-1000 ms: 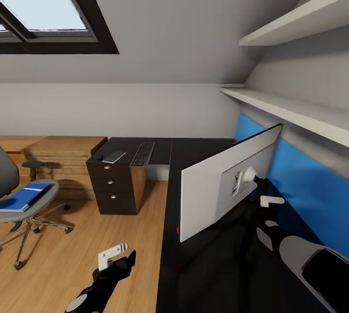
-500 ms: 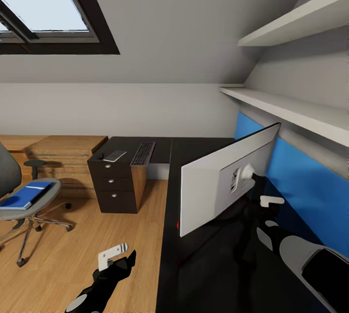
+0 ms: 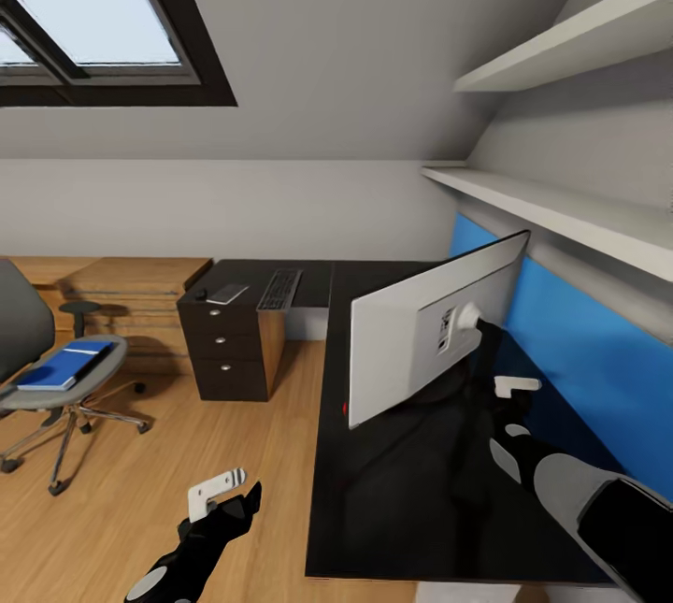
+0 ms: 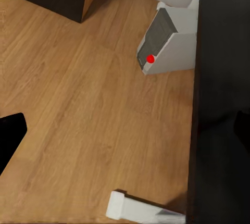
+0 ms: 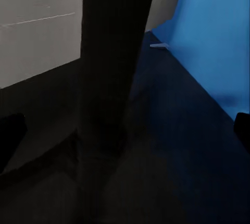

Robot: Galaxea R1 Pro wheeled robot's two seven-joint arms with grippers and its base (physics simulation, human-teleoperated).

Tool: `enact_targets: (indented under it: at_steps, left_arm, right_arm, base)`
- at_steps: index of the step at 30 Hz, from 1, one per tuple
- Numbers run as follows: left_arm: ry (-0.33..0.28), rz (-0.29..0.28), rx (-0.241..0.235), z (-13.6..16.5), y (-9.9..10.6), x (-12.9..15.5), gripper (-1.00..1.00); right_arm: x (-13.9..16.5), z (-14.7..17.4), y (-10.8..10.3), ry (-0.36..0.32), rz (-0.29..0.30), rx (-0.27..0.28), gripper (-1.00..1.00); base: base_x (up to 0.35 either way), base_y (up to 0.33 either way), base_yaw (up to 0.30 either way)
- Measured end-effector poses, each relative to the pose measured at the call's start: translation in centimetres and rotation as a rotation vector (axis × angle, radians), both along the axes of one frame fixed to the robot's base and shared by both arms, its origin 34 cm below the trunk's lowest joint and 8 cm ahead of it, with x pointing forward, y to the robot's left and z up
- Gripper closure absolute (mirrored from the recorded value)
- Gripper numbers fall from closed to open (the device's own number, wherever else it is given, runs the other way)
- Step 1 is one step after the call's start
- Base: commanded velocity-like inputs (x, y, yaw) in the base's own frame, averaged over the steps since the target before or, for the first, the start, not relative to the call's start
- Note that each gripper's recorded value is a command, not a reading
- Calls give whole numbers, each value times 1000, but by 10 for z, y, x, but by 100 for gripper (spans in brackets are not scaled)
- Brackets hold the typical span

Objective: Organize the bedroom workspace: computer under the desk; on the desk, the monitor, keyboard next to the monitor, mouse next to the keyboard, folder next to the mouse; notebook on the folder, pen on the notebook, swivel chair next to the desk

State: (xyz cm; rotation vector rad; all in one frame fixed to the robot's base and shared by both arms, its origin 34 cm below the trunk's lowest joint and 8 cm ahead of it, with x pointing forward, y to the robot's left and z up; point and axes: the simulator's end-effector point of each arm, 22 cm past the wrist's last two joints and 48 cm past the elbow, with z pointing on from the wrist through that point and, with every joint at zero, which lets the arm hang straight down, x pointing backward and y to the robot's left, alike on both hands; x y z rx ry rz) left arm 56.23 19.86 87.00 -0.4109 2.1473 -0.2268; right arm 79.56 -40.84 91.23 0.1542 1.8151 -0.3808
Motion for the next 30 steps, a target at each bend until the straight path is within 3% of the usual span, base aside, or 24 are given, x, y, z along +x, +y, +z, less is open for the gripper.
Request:
enact_targets:
  at_steps: [2, 5, 11, 13, 15, 16, 19, 23, 24, 30]
  left_arm:
    - [4, 11, 4, -2, 5, 0, -100]
    - [23, 67, 15, -11, 29, 3, -100]
    - [57, 95, 32, -27, 43, -1, -100]
    - [64, 104, 36, -30, 47, -2, -100]
    - [66, 107, 38, -31, 48, -2, -100]
    - [65, 117, 40, -30, 53, -2, -100]
    - [65, 124, 41, -30, 55, -2, -100]
    - [67, 126, 43, -31, 56, -2, -100]
    - [71, 127, 44, -33, 57, -3, -100]
    - [84, 129, 50, -39, 59, -5, -100]
  right_arm:
    - [1, -1, 7, 0, 1, 5, -100]
    - [2, -3, 21, -1, -5, 14, -100]
    - [2, -4, 42, -4, -25, 26, -100]
    - [4, -6, 68, -3, -11, 44, -100]
    - [5, -7, 80, -4, -4, 58, -100]
    - [6, -10, 105, 8, 17, 75, -100]
    - [2, -16, 131, 50, -7, 93, -100]
    - [5, -1, 154, 44, -59, 102, -100]
    - [6, 20, 158, 54, -135, 104, -100]
    - [-9, 55, 178, 25, -104, 151, -100]
  base:
    - [-287, 135, 0]
    - [-293, 146, 0]
    - [-295, 150, 0]
    - [-295, 151, 0]
    - [-211, 105, 0]
    - [-82, 38, 0]
    - [-32, 15, 0]
    - [-10, 4, 0]
    - [-1, 1, 0]
    - [0, 0, 0]
